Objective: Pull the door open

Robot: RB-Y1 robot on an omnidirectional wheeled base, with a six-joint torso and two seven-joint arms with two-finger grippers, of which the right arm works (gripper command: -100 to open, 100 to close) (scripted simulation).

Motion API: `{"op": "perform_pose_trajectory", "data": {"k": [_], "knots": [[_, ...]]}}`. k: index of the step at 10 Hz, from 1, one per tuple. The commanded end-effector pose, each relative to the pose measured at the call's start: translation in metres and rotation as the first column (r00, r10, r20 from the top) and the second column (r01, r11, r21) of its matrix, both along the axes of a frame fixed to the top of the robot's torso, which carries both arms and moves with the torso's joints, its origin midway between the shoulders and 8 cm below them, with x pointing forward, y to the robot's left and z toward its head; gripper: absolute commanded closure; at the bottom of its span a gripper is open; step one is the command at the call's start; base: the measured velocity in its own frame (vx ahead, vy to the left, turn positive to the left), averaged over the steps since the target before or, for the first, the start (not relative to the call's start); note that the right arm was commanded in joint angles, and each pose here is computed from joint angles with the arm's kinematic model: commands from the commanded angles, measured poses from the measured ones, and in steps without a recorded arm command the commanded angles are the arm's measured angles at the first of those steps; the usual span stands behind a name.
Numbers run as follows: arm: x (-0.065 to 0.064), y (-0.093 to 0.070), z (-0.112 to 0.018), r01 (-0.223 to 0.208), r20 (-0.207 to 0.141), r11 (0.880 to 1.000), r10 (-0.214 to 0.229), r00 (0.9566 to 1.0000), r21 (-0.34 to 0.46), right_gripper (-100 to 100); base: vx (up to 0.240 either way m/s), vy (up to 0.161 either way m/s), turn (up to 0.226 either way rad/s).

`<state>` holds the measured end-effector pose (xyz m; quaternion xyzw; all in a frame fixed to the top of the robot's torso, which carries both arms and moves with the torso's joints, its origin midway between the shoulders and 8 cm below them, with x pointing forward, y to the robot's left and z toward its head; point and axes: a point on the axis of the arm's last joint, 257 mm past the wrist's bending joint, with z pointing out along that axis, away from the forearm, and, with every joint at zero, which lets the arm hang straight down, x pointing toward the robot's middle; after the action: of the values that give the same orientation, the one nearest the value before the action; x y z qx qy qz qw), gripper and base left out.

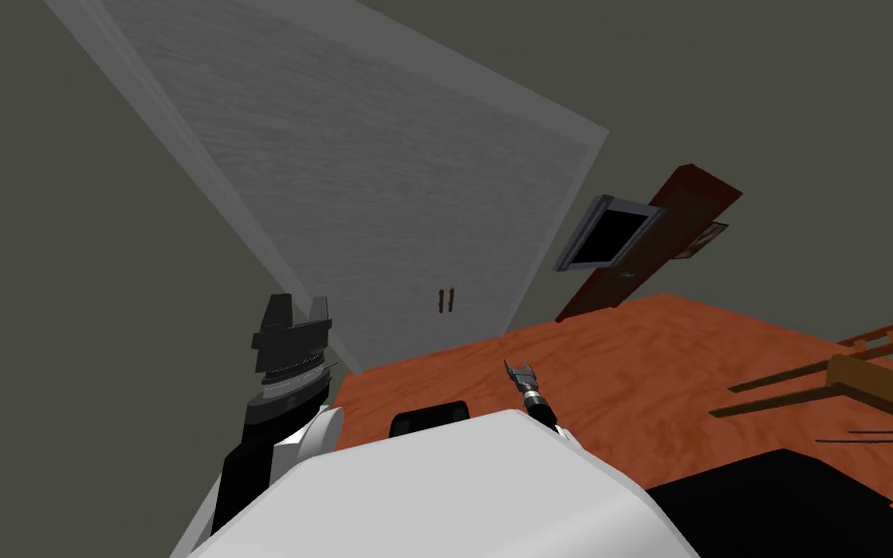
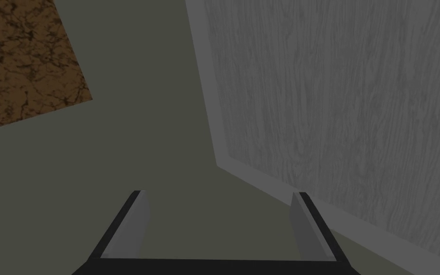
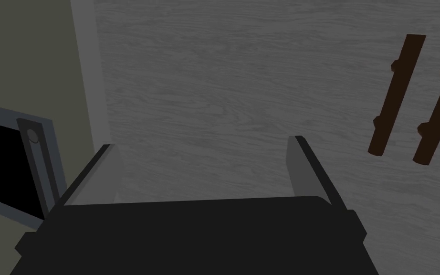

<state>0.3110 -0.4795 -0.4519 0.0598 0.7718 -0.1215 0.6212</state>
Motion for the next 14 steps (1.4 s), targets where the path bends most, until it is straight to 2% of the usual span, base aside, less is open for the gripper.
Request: {"op": "perform_pose_trajectory", "data": {"k": [1,2,4,9,11,12,13,14], "knots": [[-0.001,-0.002,0.004,0.004,0.002,1.000,-0.004,1.0000,-0.004,-100,-0.005,-0.008,0.005],[-0.011,-0.028,0.007,0.053,-0.005,0.998,-0.053,0.9986,-0.020,-100,0.085,0.022,0.148],[-0.007,-0.026,0.008,0.050,0.000,0.999,-0.050,0.9987,-0.017,-100,0.129,0.021,0.064],[0.035,0.009,0.020,0.000,0.064,1.000,-0.001,0.9979,0.011,-100,0.184,0.018,0.120],[0.035,0.009,0.020,0.000,0.064,1.000,-0.001,0.9979,0.011,-100,0.078,-0.004,0.021],[0.051,0.025,0.025,-0.025,0.089,0.999,0.023,0.9957,0.022,-100,0.115,0.027,0.134],[0.060,0.033,0.028,-0.038,0.103,0.999,0.036,0.9941,0.027,-100,0.189,0.047,0.188],[0.060,0.033,0.028,-0.038,0.103,0.999,0.036,0.9941,0.027,-100,0.139,0.003,0.029]]}}
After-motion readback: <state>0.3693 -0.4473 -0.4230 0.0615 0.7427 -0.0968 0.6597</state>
